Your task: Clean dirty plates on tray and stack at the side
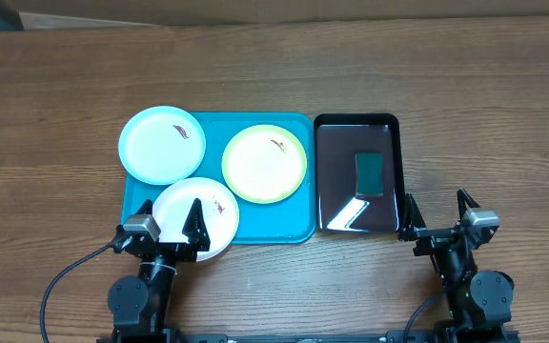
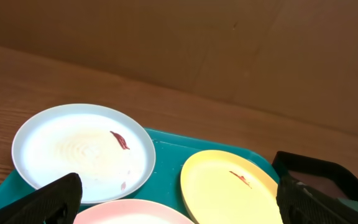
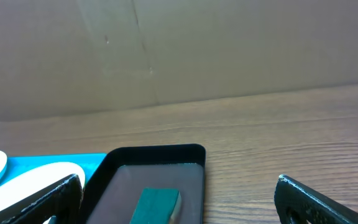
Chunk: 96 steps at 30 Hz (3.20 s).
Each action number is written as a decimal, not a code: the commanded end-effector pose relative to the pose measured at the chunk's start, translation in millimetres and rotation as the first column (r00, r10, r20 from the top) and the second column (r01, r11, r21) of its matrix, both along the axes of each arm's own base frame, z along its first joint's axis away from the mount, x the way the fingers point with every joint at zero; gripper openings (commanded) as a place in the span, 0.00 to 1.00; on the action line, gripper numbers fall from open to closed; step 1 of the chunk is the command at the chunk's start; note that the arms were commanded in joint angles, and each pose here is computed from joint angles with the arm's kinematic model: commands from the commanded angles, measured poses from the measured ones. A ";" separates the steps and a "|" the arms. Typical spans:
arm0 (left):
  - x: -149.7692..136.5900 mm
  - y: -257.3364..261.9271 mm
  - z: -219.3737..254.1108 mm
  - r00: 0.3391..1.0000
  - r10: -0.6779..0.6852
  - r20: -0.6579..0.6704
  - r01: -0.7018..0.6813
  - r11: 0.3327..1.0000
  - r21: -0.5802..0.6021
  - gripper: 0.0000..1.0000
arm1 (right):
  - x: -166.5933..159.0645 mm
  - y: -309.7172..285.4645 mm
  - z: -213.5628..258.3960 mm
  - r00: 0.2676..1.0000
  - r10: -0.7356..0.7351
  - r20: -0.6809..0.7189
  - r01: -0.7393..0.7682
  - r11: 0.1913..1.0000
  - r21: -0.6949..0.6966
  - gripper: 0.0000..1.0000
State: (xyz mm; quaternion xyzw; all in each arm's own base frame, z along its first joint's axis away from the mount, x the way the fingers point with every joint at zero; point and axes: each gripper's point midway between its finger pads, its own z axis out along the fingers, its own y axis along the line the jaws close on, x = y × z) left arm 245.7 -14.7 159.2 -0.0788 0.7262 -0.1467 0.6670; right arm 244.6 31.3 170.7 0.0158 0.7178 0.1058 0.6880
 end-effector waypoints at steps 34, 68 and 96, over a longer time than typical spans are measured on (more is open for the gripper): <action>-0.2 0.3 -0.1 1.000 0.004 0.005 -0.004 1.000 0.016 1.00 | 0.4 -2.9 -1.2 1.000 -0.016 0.006 0.016 1.000 0.004 1.00; -6.6 -24.9 18.3 0.989 -0.144 0.044 0.143 0.990 0.010 1.00 | -4.6 16.8 26.7 0.991 0.098 0.087 -0.110 0.985 0.136 1.00; 30.3 -44.1 156.4 0.633 -0.295 -0.716 0.261 0.952 -0.162 1.00 | 71.7 61.4 116.3 0.588 0.263 -0.765 -0.165 0.965 0.205 1.00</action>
